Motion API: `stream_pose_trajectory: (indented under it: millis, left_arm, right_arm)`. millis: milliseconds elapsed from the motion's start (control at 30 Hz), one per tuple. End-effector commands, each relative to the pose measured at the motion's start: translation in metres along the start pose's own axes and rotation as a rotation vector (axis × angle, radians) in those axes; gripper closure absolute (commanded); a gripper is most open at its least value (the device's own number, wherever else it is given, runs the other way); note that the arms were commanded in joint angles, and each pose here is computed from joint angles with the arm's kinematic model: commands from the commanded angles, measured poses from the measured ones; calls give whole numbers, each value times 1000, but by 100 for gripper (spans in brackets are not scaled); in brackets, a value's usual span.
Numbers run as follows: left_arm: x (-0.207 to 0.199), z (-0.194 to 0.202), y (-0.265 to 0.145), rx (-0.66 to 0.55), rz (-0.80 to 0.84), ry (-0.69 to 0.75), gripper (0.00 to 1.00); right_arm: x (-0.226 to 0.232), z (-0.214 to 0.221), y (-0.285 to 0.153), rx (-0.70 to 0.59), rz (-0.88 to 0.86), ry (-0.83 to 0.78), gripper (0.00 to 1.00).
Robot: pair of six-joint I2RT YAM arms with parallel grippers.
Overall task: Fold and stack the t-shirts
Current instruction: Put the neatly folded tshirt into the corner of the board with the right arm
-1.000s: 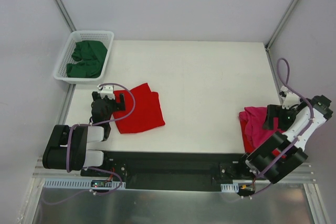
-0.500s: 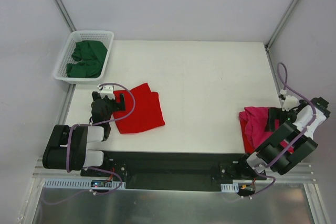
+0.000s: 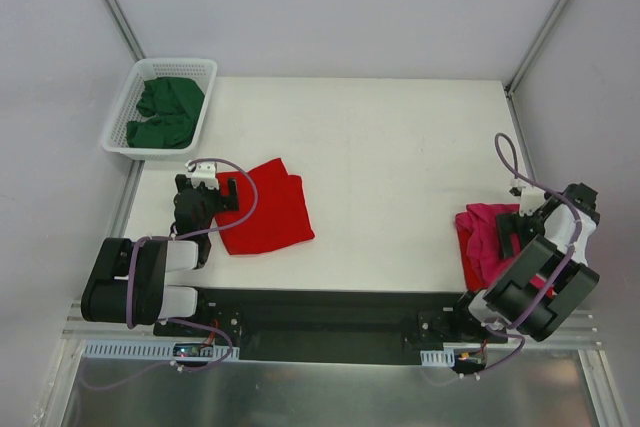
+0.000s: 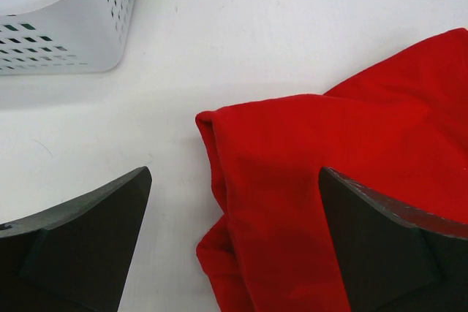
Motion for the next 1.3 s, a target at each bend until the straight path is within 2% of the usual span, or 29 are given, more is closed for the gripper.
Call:
stream_pose_trajectory:
  millis: [0, 500, 767, 1067, 1267]
  left_arm:
    - [0, -15, 6, -71, 16, -13, 1]
    - [1, -16, 7, -75, 16, -11, 1]
    - [1, -16, 7, -73, 14, -13, 1]
    - [0, -16, 6, -72, 16, -13, 1]
    - [1, -16, 7, -74, 16, -13, 1]
  right_arm:
    - [0, -1, 6, 7, 36, -18, 4]
    - [16, 1, 57, 65, -75, 89, 4]
    - [49, -62, 33, -32, 20, -14, 4]
    - [109, -111, 31, -48, 11, -66, 4]
    - [126, -137, 41, -31, 57, -27, 4]
Point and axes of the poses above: each gripper's point midway between its finger pads, its own y axis out along the fingers, its own x axis along the line the jaws close on, z = x × y, the point moved 9 cm from there along -y, back along the fingers, and after that the axes turned 5 degrees about y, right-handed, at the moved point
